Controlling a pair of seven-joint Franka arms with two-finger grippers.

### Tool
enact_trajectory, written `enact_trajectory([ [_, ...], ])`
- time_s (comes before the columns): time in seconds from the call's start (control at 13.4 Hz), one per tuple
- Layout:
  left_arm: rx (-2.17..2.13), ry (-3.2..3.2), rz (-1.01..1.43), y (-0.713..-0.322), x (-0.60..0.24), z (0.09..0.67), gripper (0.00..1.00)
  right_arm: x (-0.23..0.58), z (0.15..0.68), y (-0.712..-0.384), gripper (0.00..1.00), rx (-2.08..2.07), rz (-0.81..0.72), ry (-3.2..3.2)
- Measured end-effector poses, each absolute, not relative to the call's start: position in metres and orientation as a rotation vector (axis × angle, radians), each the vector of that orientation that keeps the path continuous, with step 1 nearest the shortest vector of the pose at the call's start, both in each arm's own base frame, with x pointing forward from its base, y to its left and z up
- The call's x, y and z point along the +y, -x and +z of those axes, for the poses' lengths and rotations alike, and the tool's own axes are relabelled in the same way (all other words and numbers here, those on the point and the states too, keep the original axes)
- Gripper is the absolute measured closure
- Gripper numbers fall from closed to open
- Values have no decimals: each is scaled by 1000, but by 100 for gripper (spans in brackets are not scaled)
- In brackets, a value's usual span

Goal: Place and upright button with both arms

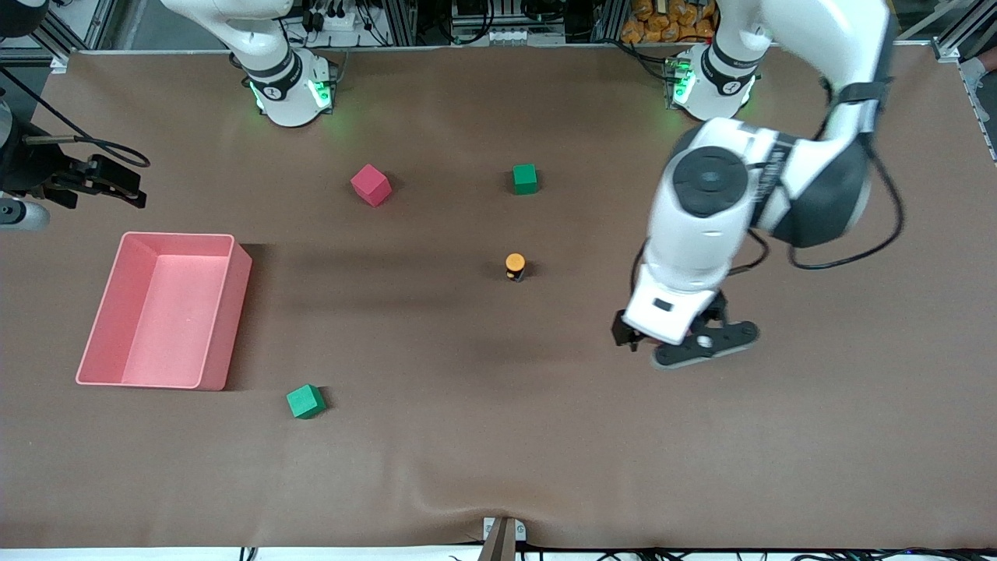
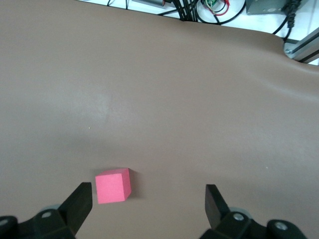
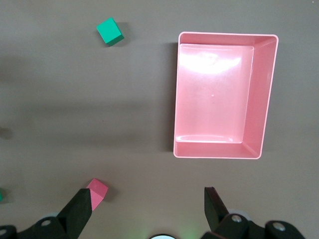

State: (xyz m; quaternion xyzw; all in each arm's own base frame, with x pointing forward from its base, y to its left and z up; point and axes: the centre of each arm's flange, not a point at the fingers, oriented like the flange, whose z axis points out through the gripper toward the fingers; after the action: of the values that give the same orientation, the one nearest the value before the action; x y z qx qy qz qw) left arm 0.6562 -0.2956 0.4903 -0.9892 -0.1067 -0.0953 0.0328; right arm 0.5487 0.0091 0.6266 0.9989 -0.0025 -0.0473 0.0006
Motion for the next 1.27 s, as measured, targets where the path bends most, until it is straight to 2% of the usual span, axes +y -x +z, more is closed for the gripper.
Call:
enact_trajectory([
  [0.3, -245, 3106, -145, -656, -228, 530, 0, 10, 627, -549, 0, -4, -148, -3137],
  [0.67, -60, 3119, -14, -632, -127, 595, 0, 9, 631, -549, 0, -8, -135, -3137],
  [0.97, -136, 3171, 61, -604, -69, 628, 0, 9, 632, -549, 0, -9, -131, -3137],
  [1.27, -170, 3192, 63, -560, -12, 651, 0, 8, 632, -549, 0, -10, -129, -3138],
])
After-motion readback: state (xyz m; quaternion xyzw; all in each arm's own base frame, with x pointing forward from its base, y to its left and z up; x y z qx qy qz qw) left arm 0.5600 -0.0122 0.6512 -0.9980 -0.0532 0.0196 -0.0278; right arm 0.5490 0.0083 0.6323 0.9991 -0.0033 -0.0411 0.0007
